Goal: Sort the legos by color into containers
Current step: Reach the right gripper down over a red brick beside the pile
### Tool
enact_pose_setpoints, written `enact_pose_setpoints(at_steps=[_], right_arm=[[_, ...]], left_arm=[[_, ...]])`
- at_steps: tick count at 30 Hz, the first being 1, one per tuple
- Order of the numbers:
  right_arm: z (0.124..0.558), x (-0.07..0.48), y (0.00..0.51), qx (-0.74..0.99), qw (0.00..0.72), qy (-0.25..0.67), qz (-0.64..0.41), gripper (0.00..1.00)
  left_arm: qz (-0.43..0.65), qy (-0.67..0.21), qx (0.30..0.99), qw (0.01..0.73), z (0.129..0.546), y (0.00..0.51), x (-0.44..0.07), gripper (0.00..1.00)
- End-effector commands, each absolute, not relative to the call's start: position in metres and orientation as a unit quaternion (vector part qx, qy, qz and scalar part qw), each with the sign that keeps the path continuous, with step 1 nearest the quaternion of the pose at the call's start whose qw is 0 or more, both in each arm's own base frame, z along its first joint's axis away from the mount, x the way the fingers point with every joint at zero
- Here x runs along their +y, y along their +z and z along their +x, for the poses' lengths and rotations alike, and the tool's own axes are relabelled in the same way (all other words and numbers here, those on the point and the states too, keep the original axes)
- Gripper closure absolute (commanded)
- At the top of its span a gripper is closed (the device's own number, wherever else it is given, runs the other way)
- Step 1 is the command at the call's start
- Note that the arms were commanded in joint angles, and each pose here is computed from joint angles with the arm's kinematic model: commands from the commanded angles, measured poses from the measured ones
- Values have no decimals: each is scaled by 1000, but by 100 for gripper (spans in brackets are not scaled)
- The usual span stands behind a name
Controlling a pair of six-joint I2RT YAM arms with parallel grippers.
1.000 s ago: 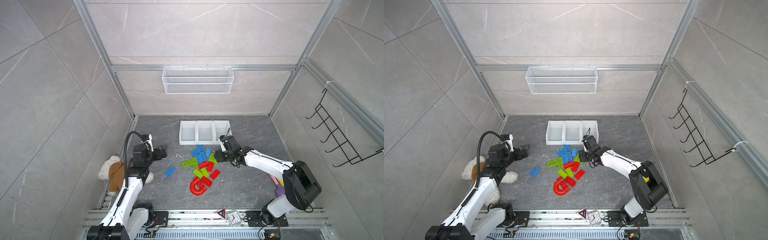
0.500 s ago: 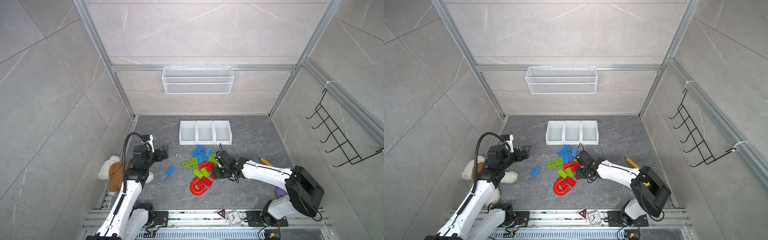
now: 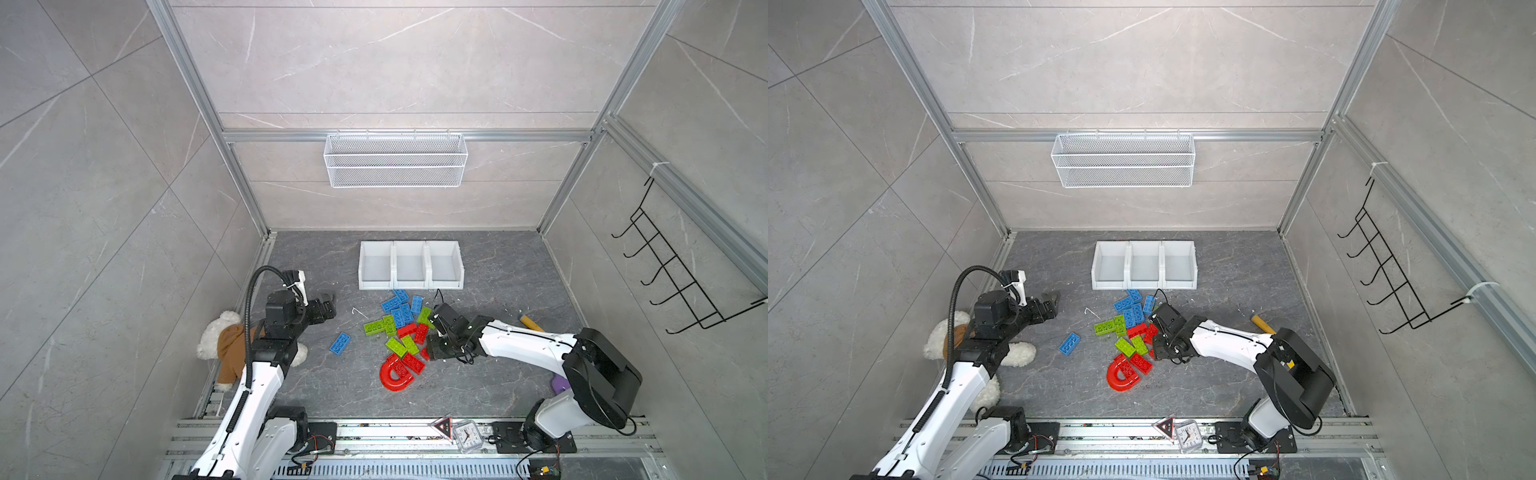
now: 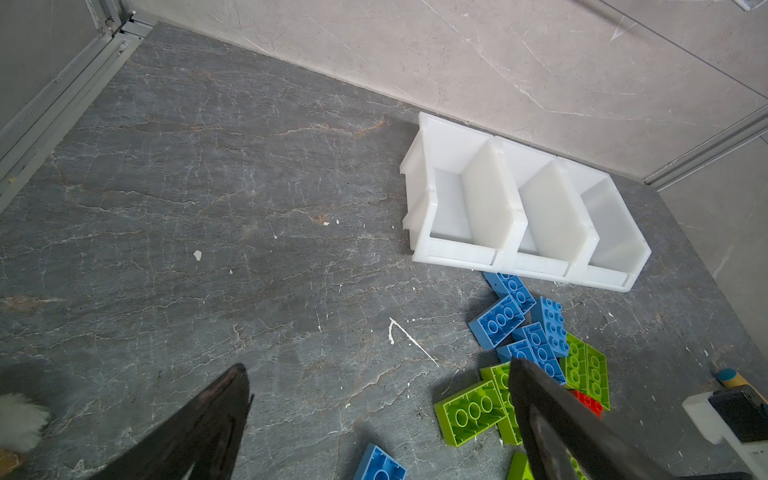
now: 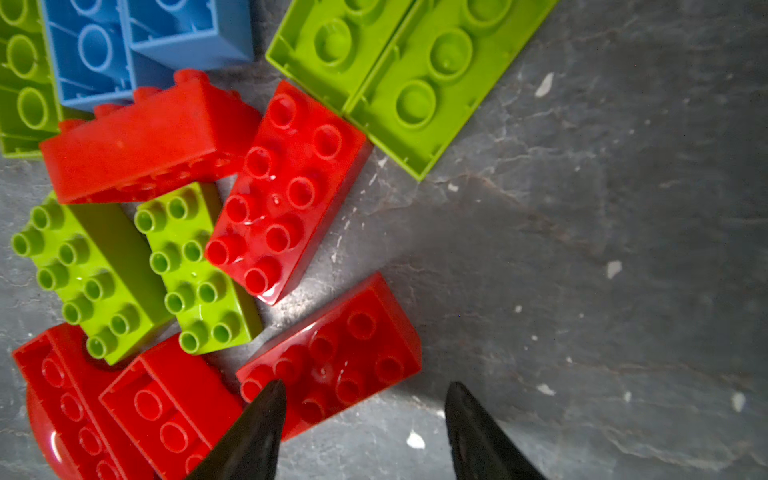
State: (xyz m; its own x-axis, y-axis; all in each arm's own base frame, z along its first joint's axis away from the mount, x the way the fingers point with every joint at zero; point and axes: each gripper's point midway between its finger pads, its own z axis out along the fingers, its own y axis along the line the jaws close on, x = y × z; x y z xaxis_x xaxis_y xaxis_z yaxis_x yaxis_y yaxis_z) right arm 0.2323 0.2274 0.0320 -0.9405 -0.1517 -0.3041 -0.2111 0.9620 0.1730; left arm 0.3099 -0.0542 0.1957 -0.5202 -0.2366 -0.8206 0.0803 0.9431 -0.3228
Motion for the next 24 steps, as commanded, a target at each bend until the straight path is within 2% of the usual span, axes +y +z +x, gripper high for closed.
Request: enact_pose_setpoints(at_steps=[1,7,12,16,24], right_arm=[[218,188,24,989,121,21,-81,36],[215,156,51,990,131,-4,-53,34],[219,181,68,985,151,71,-38,29],[221,203,62,982,151,110,-32,28],[224,211,38,987,125,90,-46,28]], left_arm=[[-47,-160,844,510,313,217,-53,0],[-49,-156,846,508,315,213,-52,0],[-48,-157,845,509,316,215,-52,0],[-49,-156,845,510,315,215,-52,0],[-49,-157,844,511,313,217,-52,0]])
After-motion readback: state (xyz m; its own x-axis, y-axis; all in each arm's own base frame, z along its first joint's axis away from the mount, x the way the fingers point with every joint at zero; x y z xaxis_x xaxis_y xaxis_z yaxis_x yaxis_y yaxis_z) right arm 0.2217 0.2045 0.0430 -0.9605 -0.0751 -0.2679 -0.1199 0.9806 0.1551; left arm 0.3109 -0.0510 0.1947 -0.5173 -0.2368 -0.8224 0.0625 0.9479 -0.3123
